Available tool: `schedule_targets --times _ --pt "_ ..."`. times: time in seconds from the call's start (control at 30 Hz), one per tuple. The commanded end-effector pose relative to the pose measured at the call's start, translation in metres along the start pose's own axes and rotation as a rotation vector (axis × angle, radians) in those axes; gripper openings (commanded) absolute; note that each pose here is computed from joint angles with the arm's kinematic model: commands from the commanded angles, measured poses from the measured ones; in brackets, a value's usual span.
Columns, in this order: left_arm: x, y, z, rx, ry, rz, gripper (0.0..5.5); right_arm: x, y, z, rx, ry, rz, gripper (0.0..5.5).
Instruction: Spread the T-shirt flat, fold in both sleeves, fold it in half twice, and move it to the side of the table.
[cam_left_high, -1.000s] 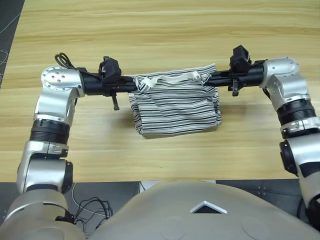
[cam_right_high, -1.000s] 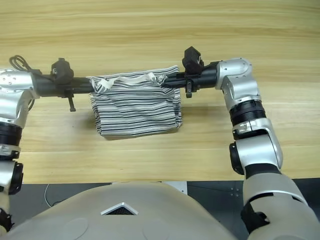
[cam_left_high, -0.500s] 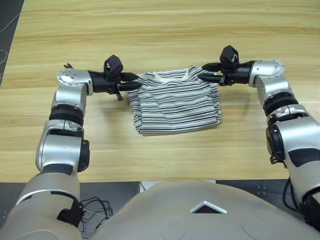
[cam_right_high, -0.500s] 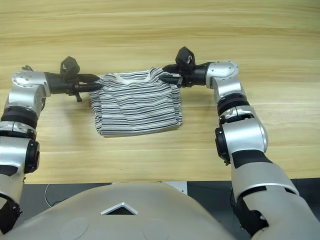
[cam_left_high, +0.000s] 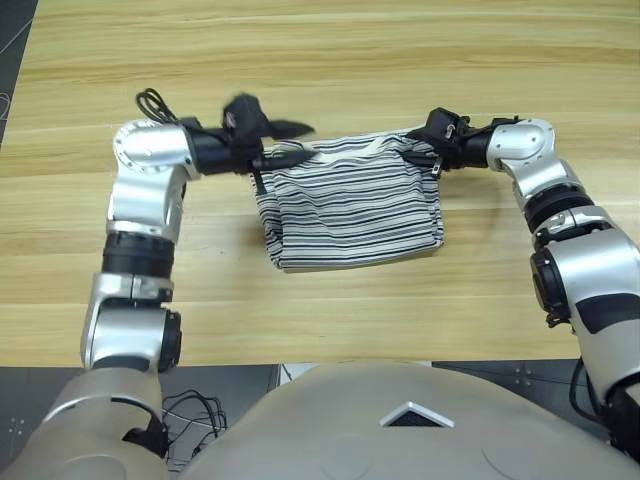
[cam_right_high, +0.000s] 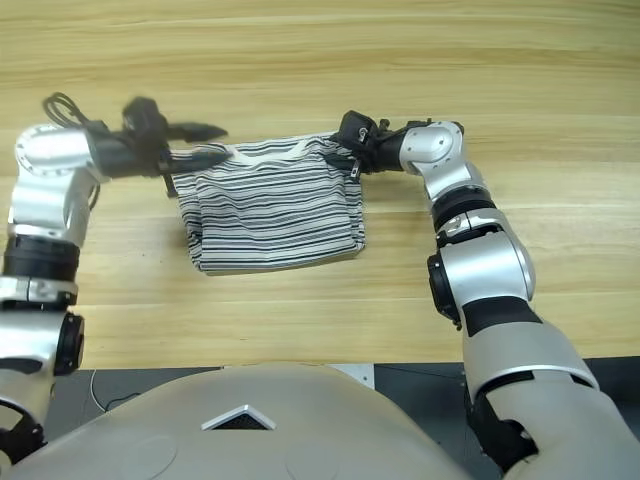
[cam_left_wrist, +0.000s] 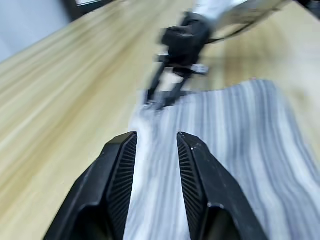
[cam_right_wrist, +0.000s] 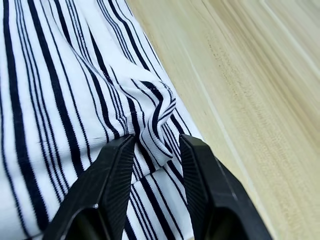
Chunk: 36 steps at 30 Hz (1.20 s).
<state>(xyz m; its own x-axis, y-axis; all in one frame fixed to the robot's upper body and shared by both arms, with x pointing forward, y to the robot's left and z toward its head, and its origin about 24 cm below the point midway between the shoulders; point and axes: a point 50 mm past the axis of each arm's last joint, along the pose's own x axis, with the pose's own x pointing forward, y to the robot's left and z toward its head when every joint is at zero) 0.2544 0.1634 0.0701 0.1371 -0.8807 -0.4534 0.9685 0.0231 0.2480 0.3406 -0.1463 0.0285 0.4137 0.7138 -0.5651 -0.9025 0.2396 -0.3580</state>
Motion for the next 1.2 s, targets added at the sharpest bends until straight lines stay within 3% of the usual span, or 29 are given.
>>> schedule_targets --times 0.03,0.17,0.23,0.37,0.47,0.63,0.73,1.0,1.2 --pt "-0.01 -0.025 -0.028 0.094 0.31 -0.089 1.48 -0.005 0.008 -0.018 -0.053 0.128 0.056 1.62" --pt "-0.03 -0.023 -0.049 0.311 0.655 -0.081 1.48 -0.006 0.011 -0.019 -0.083 0.135 0.083 1.62" --pt "-0.028 -0.02 -0.045 0.414 0.699 -0.09 1.48 -0.007 0.013 -0.021 -0.089 0.137 0.101 1.62" --pt "-0.004 -0.015 -0.042 0.711 0.668 -0.092 1.48 -0.02 0.031 -0.038 -0.135 0.208 0.314 1.62" --pt "0.004 -0.011 -0.047 0.935 0.629 -0.112 1.48 -0.03 0.043 -0.035 -0.112 0.151 0.486 1.62" --pt "-0.016 0.011 -0.071 1.31 0.695 -0.139 1.48 -0.052 0.077 -0.007 -0.039 0.062 0.709 1.62" --pt "-0.034 0.02 -0.09 1.414 0.764 -0.137 1.48 -0.057 0.1 0.005 0.053 0.016 0.783 1.62" --pt "-0.045 0.035 -0.104 1.648 0.702 -0.058 1.48 -0.041 0.121 0.016 0.191 -0.074 0.76 1.62" --pt "-0.041 0.037 -0.096 1.758 0.52 0.057 1.48 -0.051 0.099 0.035 0.182 -0.174 0.688 1.62"
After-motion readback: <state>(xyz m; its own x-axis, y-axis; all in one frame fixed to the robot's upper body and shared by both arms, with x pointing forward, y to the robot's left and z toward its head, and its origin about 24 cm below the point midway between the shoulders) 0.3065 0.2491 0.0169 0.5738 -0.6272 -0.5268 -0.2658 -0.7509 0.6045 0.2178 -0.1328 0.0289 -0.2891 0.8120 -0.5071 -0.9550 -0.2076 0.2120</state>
